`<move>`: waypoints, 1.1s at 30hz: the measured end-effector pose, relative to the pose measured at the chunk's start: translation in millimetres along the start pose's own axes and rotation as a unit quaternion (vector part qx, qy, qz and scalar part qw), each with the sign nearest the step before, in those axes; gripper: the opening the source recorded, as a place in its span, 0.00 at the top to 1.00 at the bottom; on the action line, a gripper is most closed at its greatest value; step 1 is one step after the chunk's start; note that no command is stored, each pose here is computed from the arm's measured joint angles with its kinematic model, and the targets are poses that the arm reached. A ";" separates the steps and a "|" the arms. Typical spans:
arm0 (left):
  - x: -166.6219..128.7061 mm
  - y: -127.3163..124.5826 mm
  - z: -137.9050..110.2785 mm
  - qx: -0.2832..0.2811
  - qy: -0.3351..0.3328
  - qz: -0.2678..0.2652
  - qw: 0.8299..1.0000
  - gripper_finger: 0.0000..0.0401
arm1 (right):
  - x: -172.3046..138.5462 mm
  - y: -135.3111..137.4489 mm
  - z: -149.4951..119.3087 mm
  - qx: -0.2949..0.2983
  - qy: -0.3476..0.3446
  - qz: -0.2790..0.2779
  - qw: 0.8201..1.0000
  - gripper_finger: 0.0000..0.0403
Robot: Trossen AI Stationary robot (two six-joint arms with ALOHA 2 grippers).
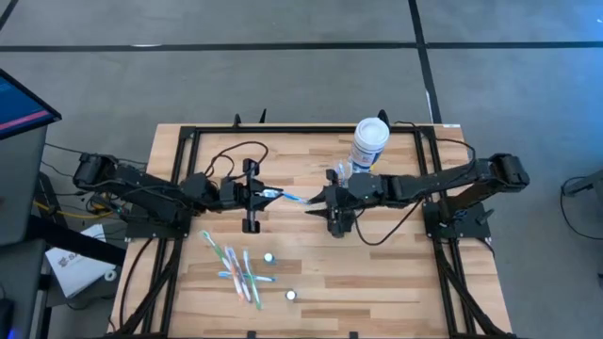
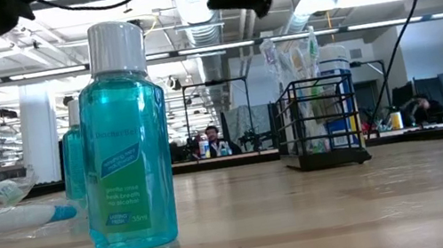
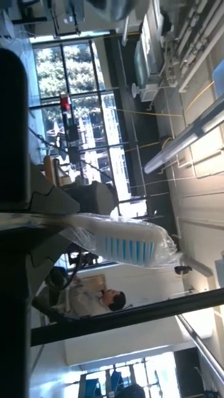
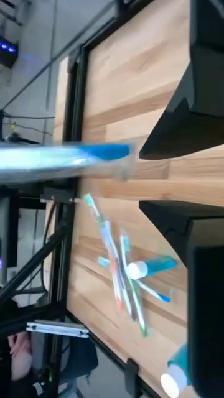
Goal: Pick & Place toothbrushing station
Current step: Put the top blue toothbrush into the wire mesh organizer
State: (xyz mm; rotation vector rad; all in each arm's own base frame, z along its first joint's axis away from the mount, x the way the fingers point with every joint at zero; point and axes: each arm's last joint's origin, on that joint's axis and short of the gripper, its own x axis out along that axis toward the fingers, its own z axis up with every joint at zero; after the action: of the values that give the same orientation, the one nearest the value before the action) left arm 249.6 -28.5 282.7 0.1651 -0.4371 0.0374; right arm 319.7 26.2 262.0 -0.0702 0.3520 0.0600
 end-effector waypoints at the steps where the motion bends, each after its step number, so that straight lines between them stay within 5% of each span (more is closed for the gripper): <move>1: -0.8 0.5 1.8 0.000 0.002 0.000 1.000 0.99 | -2.0 -0.2 0.4 0.005 0.004 0.000 1.000 0.73; 8: -3.3 3.9 2.5 -0.018 0.025 0.001 1.000 0.99 | -21.3 -1.5 -4.3 0.041 0.073 -0.017 0.996 0.72; 18: 3.3 20.5 -27.5 -0.046 0.073 0.018 0.996 0.99 | -47.1 -6.8 -6.6 0.070 0.125 -0.099 0.985 0.72; 33: 58.6 46.2 -85.2 -0.034 0.127 0.027 0.991 0.99 | -79.4 -9.1 -5.9 0.115 0.154 -0.130 0.973 0.73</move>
State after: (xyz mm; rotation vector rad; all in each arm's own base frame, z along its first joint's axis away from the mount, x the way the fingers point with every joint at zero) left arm 335.0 31.3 238.4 0.0801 -0.1887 0.0961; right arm 243.9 13.0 284.5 0.1060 0.6555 -0.2542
